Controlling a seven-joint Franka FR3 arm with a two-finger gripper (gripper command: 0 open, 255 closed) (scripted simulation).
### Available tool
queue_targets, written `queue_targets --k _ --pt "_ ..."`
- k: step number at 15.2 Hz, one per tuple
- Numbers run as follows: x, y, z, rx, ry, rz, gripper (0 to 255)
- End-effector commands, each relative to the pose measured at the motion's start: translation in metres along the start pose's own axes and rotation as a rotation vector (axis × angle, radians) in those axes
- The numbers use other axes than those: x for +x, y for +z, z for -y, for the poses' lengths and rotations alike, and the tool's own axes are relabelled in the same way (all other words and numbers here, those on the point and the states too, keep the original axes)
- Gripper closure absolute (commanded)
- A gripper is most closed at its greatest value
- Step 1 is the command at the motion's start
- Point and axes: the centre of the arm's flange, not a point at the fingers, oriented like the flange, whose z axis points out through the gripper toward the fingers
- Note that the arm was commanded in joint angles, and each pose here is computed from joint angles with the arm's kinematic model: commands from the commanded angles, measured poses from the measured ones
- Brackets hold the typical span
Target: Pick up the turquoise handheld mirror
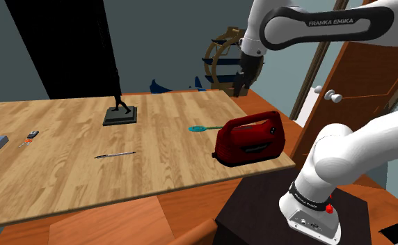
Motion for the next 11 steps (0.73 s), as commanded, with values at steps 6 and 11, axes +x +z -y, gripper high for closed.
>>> queue_targets --k 6,11 --pt "0.052 0.076 -0.033 0.046 -0.115 0.021 0" --pt "0.088 0.132 -0.050 0.079 -0.195 0.037 0"
